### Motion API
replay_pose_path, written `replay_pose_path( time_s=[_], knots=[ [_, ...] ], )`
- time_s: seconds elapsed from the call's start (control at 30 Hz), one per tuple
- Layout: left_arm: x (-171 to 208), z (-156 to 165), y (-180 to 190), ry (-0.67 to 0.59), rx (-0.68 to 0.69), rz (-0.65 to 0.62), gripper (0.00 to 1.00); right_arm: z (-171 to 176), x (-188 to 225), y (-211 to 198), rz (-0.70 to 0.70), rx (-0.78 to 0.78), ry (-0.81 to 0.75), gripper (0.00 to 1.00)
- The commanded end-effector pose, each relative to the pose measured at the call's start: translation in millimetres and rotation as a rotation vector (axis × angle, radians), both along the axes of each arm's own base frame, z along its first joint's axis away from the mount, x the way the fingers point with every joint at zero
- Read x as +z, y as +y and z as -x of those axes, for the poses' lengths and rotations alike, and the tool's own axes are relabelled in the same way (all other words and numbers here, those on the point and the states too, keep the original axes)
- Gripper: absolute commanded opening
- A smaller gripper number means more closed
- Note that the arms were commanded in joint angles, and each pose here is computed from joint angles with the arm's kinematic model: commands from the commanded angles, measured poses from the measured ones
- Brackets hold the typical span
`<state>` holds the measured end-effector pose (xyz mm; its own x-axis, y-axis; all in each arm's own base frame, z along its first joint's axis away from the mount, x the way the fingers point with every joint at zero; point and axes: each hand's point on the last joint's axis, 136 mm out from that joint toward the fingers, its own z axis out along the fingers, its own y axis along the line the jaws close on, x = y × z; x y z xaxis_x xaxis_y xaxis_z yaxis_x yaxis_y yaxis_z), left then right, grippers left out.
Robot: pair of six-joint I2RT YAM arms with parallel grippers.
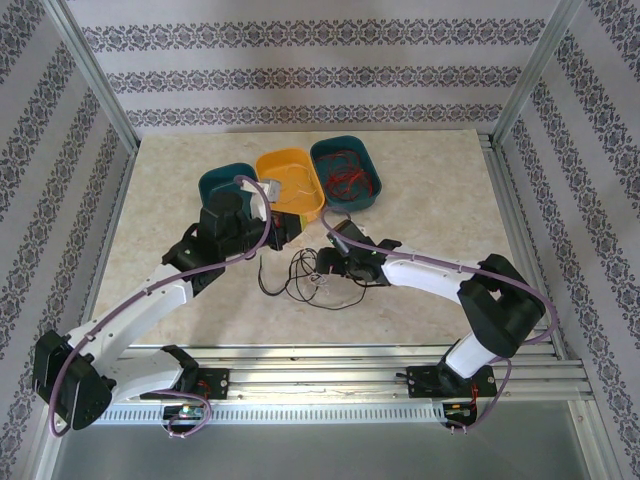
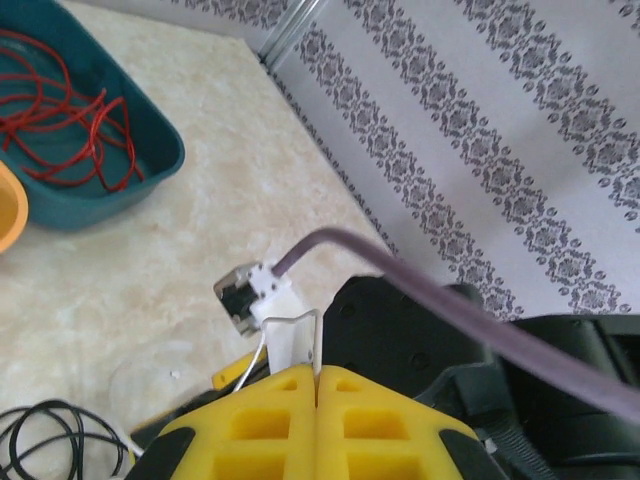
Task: Untangle the cables
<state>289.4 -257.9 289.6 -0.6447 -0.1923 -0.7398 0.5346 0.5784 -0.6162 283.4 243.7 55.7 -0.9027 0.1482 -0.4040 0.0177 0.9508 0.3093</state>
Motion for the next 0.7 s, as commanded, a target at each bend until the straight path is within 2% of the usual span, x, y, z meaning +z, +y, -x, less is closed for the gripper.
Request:
replay_pose_path(
  time_s=[0.0, 0.67],
  knots=[
    [33, 0, 0, -0.105, 0.009, 0.016, 0.00, 1, 5, -11, -0.006, -0.040, -0.005, 0.89],
    [119, 0, 2, -0.297, 0.014, 0.112, 0.00, 3, 32, -25, -0.082, -0.059, -0.121, 0.89]
  ],
)
